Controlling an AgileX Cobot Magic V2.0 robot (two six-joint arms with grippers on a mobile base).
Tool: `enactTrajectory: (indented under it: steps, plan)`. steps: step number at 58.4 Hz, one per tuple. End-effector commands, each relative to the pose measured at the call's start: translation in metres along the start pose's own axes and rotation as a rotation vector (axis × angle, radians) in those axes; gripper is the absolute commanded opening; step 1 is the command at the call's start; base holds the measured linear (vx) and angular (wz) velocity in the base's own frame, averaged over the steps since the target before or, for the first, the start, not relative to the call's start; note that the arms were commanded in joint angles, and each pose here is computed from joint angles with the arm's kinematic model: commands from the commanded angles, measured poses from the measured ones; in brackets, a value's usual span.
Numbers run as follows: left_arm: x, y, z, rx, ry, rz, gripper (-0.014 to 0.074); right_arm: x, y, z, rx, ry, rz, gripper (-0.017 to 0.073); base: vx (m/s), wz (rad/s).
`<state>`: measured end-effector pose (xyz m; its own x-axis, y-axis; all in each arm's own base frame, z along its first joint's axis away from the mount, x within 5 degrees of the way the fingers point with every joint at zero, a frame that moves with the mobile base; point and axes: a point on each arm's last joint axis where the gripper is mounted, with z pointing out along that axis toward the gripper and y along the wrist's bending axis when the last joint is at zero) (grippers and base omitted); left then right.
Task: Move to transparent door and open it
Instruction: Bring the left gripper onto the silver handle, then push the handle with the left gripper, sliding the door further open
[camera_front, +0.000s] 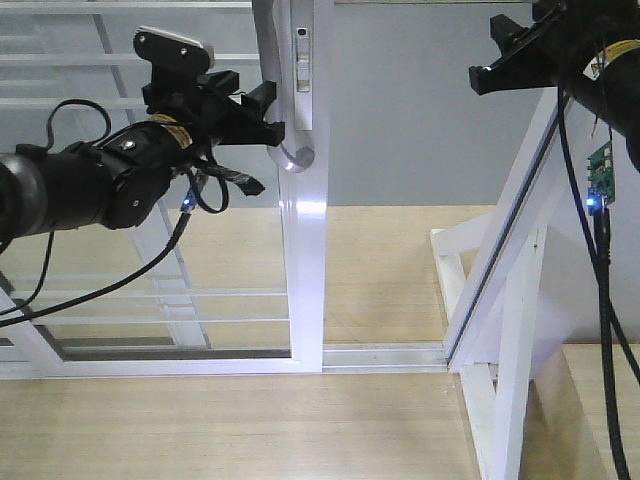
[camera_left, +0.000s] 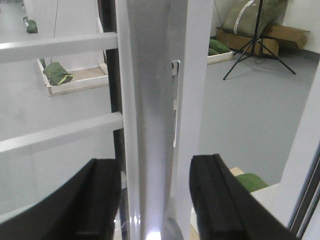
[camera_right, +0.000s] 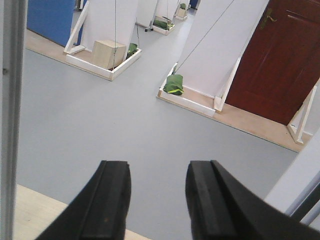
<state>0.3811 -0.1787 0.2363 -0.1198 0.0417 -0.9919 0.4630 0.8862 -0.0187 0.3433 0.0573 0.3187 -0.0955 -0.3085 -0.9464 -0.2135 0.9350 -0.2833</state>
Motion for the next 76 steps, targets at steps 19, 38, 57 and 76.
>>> enactTrajectory:
  steps: [19, 38, 57, 76]
  plan:
    - [-0.044, -0.003, 0.033, 0.0, -0.183, -0.036, 0.045, -0.03, -0.01, -0.011, 0.051, -0.169, -0.055, 0.0349, 0.0, 0.0]
    - [-0.042, 0.003, 0.041, -0.019, -0.165, -0.049, 0.045, -0.03, -0.01, -0.011, 0.052, -0.172, -0.055, 0.0349, 0.0, 0.0]
    - [-0.042, 0.029, 0.038, -0.097, -0.154, -0.111, 0.045, -0.03, -0.01, -0.011, 0.052, -0.172, -0.055, 0.0349, 0.0, 0.0]
    - [-0.053, 0.028, 0.029, -0.107, -0.09, 0.024, 0.0449, -0.026, -0.008, -0.007, 0.048, -0.162, -0.055, 0.0349, 0.0, 0.0]
